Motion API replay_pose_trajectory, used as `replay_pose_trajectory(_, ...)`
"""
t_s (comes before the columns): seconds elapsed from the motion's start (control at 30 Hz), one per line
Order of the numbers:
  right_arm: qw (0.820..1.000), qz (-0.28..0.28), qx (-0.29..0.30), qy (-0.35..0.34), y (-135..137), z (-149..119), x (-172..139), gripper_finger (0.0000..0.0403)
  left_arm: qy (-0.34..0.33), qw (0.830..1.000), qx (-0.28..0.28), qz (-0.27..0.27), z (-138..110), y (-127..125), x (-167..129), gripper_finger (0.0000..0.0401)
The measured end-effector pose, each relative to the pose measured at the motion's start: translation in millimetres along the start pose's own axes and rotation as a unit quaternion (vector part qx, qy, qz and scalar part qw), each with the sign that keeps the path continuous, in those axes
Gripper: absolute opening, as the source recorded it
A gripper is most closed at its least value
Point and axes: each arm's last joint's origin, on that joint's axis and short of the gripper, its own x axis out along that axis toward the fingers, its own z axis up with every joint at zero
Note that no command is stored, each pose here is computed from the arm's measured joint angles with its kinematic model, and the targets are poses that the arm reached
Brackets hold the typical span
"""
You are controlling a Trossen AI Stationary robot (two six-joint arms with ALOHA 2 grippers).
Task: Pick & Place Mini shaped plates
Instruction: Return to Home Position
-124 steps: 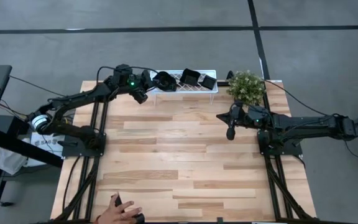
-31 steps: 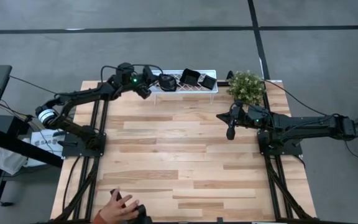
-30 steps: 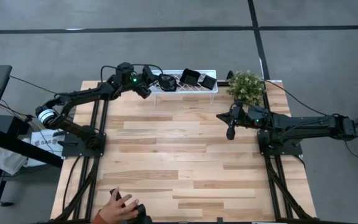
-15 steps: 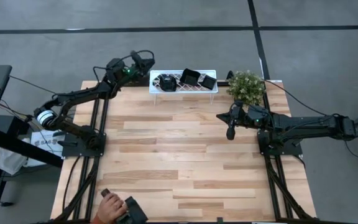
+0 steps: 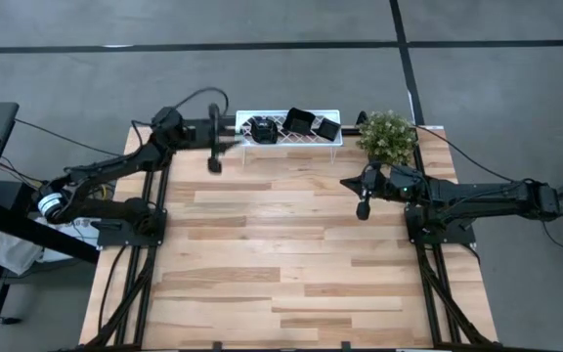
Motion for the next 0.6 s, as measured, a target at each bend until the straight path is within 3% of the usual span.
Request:
replay_pose_trajectory(0.1,1.000,-0.001,-0.018,-0.012,-0.5,2.3,-1.5,0.0006,-0.008,0.995,-0.068,-0.077,-7.5,-23.1,0.2,0.0062)
replay_pose_trajectory(0.3,0.997,-0.006,-0.003,-0.071,-3.4,13.6,-13.2,0.0006,0.007,0.970,-0.185,-0.157,-11.1,-83.2,-8.5,0.0057)
replay_pose_trajectory(0.43,0.995,-0.005,0.003,-0.100,-6.0,18.0,-26.4,0.0006,0.004,0.965,-0.232,-0.125,-8.1,-116.8,-31.3,0.0057)
replay_pose_trajectory(0.6,0.992,0.021,0.001,-0.124,-7.2,19.2,-41.6,0.0006,-0.026,0.969,-0.241,-0.052,-12.9,-148.7,-62.7,0.0057)
